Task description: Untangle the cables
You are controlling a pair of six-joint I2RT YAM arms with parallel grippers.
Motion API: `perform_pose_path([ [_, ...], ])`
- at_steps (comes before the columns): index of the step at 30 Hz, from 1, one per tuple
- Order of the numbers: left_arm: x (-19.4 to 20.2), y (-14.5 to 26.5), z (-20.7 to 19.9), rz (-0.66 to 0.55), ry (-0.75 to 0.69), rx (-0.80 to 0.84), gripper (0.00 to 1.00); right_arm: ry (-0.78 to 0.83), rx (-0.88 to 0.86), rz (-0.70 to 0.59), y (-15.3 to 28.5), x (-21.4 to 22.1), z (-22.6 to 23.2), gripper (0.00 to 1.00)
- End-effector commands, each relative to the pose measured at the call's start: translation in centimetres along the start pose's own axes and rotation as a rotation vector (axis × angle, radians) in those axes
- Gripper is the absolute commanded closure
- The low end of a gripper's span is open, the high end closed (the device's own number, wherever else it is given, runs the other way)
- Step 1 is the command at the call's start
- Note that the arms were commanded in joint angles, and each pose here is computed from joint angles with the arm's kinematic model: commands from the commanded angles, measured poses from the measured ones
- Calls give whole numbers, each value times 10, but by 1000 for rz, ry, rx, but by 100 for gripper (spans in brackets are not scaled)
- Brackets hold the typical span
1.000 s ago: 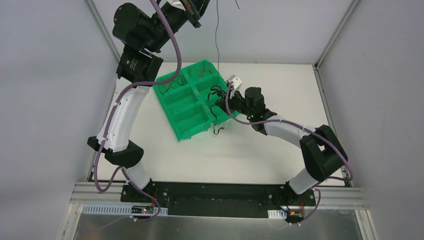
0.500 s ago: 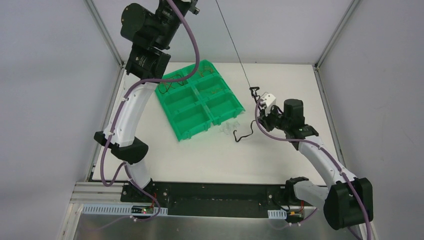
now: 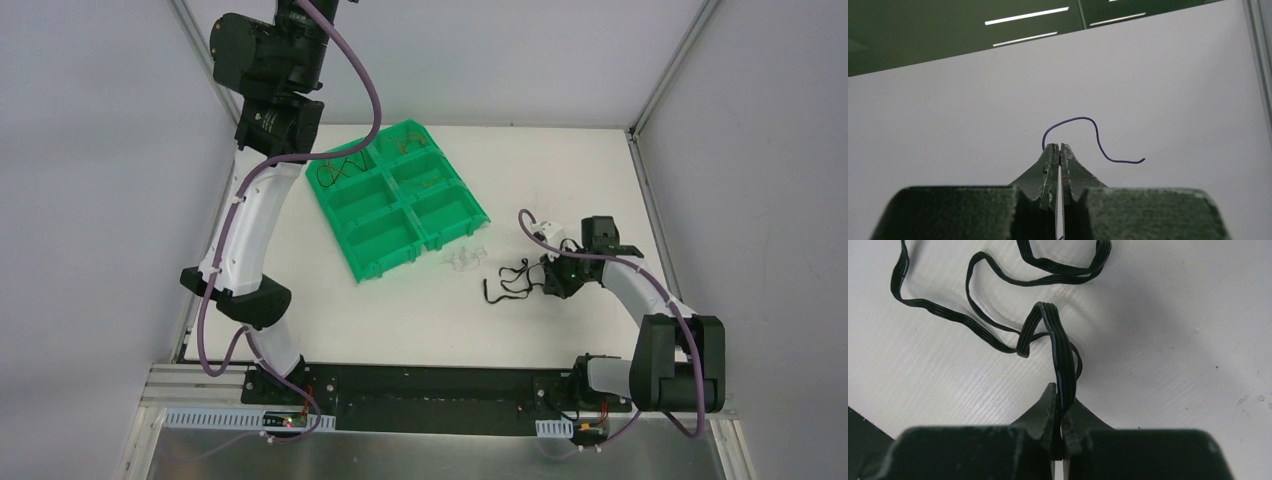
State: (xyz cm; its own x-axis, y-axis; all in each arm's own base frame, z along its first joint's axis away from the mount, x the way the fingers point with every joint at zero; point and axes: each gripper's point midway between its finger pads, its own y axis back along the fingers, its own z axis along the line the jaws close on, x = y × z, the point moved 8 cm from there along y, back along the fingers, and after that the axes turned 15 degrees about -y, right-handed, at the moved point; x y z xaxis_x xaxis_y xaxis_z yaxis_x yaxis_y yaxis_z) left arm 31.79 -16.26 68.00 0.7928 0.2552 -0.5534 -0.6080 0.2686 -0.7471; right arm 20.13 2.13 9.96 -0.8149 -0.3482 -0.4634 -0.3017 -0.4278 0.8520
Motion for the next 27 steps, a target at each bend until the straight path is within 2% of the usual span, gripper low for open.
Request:
perform_pose_path([
  [1,-5,11,25,14,-34,-64,100,19,-56,-31,12,-20,4,100],
  [6,39,33,18,165,-54,-23,100,-4,-75,-47,18,-30,6,100],
  [12,75,56,2,284,-23,54,100,-17,-89,-63,22,-37,9,100],
  [20,124,75,-20,428,113,164,100,-40,-93,-76,24,-42,9,100],
  [23,144,79,-21,492,111,156,100,-53,-97,-82,25,-45,10,100],
  [27,175,87,-1,603,160,87,100,-61,-97,-87,25,-46,10,100],
])
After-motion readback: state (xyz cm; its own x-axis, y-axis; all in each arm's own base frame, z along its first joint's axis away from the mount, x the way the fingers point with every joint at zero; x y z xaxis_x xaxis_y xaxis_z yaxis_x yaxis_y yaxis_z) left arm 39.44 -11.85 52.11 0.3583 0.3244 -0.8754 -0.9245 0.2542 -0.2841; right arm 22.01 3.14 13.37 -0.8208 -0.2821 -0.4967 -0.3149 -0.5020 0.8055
